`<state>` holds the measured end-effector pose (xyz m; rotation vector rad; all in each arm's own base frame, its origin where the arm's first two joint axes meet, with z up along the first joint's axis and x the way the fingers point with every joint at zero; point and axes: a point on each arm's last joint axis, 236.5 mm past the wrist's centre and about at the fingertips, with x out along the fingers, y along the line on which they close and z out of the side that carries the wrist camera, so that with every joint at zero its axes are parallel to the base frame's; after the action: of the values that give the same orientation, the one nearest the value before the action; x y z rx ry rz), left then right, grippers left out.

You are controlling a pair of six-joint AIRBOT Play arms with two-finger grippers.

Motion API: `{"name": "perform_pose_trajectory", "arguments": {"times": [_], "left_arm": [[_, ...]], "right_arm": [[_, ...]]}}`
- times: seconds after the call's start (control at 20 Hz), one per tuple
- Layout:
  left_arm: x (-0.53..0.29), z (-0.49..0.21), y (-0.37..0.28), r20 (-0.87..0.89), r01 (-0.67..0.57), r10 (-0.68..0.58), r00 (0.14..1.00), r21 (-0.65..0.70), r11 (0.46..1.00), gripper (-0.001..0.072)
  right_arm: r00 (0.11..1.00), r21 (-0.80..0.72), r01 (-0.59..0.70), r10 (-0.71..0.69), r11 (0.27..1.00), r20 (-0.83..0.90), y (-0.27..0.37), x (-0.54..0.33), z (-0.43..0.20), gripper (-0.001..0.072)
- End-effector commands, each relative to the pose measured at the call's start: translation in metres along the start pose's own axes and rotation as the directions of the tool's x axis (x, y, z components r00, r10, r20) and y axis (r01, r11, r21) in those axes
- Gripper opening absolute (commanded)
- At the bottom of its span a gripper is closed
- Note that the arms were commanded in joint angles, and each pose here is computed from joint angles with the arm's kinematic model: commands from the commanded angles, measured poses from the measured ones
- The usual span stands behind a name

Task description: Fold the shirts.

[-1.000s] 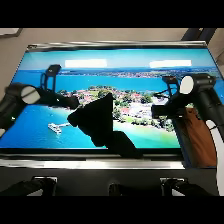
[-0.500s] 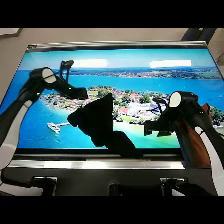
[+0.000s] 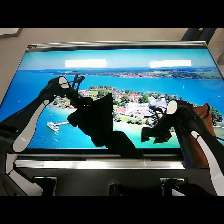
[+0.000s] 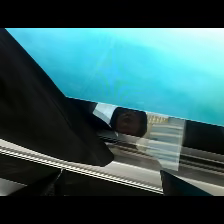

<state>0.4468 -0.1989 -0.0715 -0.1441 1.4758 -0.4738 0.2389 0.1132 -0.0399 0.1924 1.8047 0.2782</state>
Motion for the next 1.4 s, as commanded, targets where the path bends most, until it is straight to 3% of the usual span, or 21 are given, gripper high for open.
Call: {"name": "perform_pose_trajectory", "arguments": {"times": [0.0,0.1,0.15,0.2,0.25,0.3,0.35,0.5,0.95,1.0,1.05,1.1,1.25,1.35], "left_arm": [[0.019,-0.009,-0.019,-0.050,0.070,-0.070,0.996,0.000,0.998,0.0715],[0.025,-0.010,-0.027,-0.058,0.083,-0.083,0.995,0.003,0.997,0.0709],[0.028,-0.012,-0.030,-0.065,0.084,-0.083,0.994,0.009,0.996,0.0627],[0.030,-0.013,-0.032,-0.068,0.084,-0.083,0.994,0.012,0.996,0.0469],[0.030,-0.012,-0.033,-0.063,0.084,-0.083,0.995,0.016,0.996,0.0262],[0.030,-0.012,-0.034,-0.063,0.085,-0.083,0.995,0.017,0.996,0.0126],[0.029,-0.012,-0.034,-0.061,0.085,-0.084,0.995,0.018,0.996,0.0048],[0.022,-0.009,-0.036,-0.046,0.085,-0.084,0.995,0.024,0.996,0.0030],[-0.006,-0.002,-0.048,0.012,0.089,-0.089,0.996,0.052,0.995,0.0030],[-0.009,-0.001,-0.049,0.017,0.089,-0.090,0.996,0.055,0.995,0.0030],[-0.011,-0.001,-0.050,0.020,0.090,-0.091,0.996,0.057,0.994,0.0030],[-0.015,-0.001,-0.052,0.024,0.090,-0.092,0.995,0.061,0.994,0.0030],[-0.046,0.012,-0.063,0.120,0.085,-0.097,0.988,0.105,0.991,0.0028],[-0.104,0.039,-0.075,0.309,0.058,-0.104,0.945,0.153,0.987,0.0028]], "right_arm": [[1.000,-0.001,-0.014,0.014,1.000,0.008,0.003,0.002,0.002,0.0689],[1.000,-0.017,-0.014,0.014,1.000,0.004,0.002,0.003,0.001,0.0698],[1.000,-0.024,-0.013,0.013,1.000,-0.005,0.000,0.008,-0.002,0.0700],[1.000,-0.027,-0.012,0.012,1.000,-0.017,-0.002,0.014,-0.005,0.0717],[0.999,-0.024,-0.018,0.018,1.000,-0.032,-0.004,0.023,-0.010,0.0717],[0.998,-0.022,-0.041,0.040,0.999,-0.046,-0.001,0.032,-0.015,0.0717],[0.996,-0.017,-0.077,0.076,0.997,-0.053,0.004,0.039,-0.018,0.0717],[0.980,0.026,-0.191,0.192,0.981,-0.050,0.024,0.057,-0.024,0.0717],[0.934,0.169,-0.330,0.347,0.929,-0.083,0.047,0.089,-0.037,0.0675],[0.934,0.177,-0.327,0.346,0.928,-0.092,0.045,0.093,-0.037,0.0547],[0.939,0.176,-0.317,0.334,0.932,-0.075,0.042,0.096,-0.032,0.0189],[0.942,0.174,-0.319,0.331,0.932,-0.046,0.041,0.095,-0.024,0.0046],[0.955,0.035,-0.286,0.282,0.958,0.091,0.042,0.062,0.012,0.0047],[0.946,-0.070,-0.135,0.149,0.988,0.288,0.030,0.000,0.051,0.0047]]}}
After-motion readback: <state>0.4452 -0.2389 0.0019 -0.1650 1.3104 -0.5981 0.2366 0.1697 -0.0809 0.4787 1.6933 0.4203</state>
